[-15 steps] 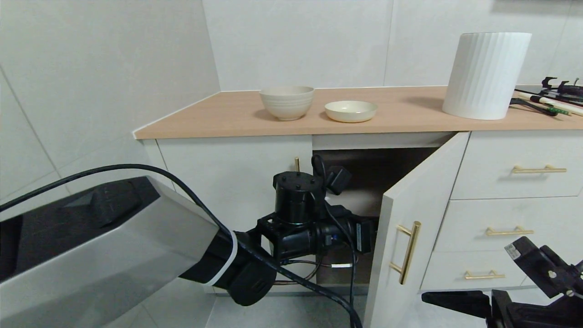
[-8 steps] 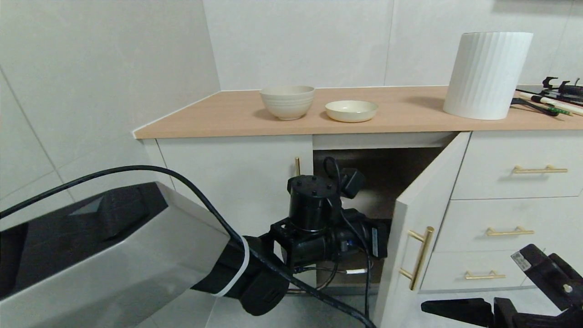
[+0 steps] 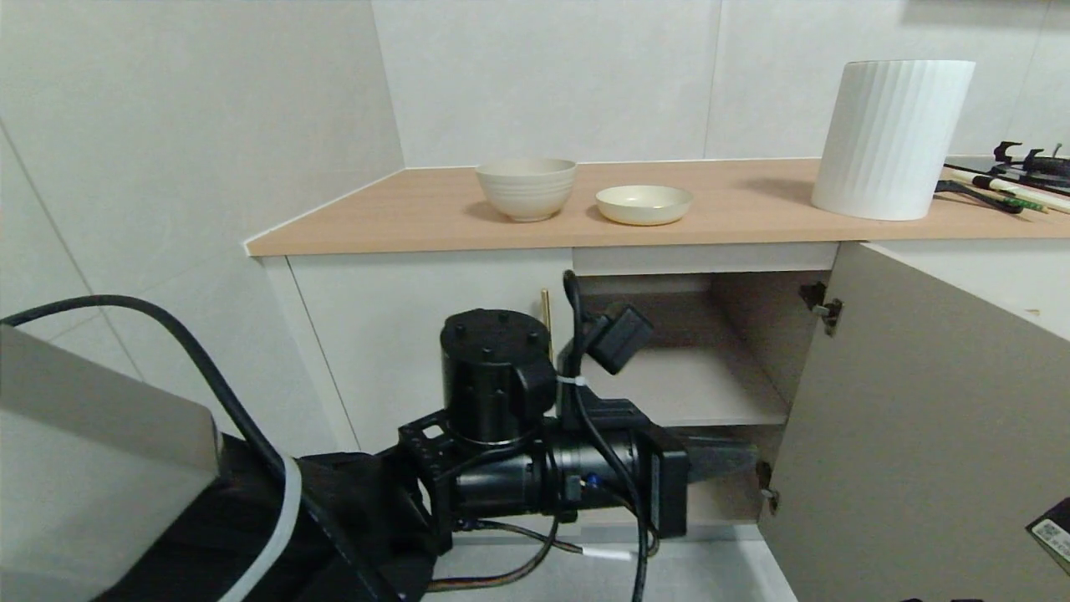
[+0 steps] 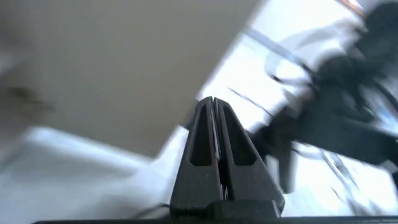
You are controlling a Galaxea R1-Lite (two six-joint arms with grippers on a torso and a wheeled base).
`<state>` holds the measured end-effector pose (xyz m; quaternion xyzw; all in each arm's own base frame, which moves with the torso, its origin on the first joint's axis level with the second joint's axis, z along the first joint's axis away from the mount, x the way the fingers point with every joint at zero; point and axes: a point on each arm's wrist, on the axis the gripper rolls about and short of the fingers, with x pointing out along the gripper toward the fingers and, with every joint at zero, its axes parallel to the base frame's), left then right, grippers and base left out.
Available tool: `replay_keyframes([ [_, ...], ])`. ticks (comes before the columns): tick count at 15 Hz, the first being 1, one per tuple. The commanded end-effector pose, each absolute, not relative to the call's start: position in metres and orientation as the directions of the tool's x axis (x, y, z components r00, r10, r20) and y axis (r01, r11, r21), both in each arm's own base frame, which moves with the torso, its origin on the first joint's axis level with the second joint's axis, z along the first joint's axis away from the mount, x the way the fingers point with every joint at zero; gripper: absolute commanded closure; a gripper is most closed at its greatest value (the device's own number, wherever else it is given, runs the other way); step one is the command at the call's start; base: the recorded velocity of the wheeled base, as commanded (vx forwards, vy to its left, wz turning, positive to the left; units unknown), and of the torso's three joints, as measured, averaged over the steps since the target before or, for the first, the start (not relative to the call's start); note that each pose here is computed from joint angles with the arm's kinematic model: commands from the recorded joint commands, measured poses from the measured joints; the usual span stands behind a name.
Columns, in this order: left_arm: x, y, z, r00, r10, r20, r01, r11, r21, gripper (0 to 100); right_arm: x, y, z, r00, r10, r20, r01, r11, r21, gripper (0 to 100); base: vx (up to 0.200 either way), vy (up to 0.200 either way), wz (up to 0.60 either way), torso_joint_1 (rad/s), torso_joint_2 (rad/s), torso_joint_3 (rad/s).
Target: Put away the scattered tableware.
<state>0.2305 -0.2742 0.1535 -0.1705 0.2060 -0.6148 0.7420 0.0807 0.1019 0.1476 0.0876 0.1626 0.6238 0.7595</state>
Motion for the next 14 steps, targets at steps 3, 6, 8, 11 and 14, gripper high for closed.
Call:
replay_keyframes([
  [3, 0.249, -0.206, 0.173, 0.408, -0.910, -0.076, 0.807, 0.398, -0.436, 100, 0.110, 0.124, 0.155, 0.290, 0.941, -0.173, -0.882, 0.333, 0.334, 0, 0.000, 0.000, 0.00, 0.000, 0.00, 0.000],
  [6, 0.252, -0.158, 0.181, 0.577, -0.813, -0.074, 0.755, 0.566, -0.331, 100, 0.136, 0.148, 0.173, 0.378, 0.901, -0.212, -0.842, 0.430, 0.325, 0, 0.000, 0.000, 0.00, 0.000, 0.00, 0.000],
  [8, 0.249, -0.137, 0.185, 0.622, -0.779, -0.078, 0.725, 0.610, -0.320, 100, 0.140, 0.161, 0.197, 0.360, 0.906, -0.224, -0.848, 0.418, 0.326, 0, 0.000, 0.000, 0.00, 0.000, 0.00, 0.000],
  [11, 0.233, -0.115, 0.201, 0.658, -0.749, -0.078, 0.695, 0.644, -0.319, 100, 0.150, 0.179, 0.232, 0.389, 0.892, -0.232, -0.838, 0.447, 0.313, 0, 0.000, 0.000, 0.00, 0.000, 0.00, 0.000],
  [14, 0.227, -0.102, 0.197, 0.718, -0.678, -0.161, 0.604, 0.721, -0.340, 0, 0.171, 0.177, 0.247, 0.463, 0.849, -0.255, -0.792, 0.525, 0.312, 0, 0.000, 0.000, 0.00, 0.000, 0.00, 0.000],
])
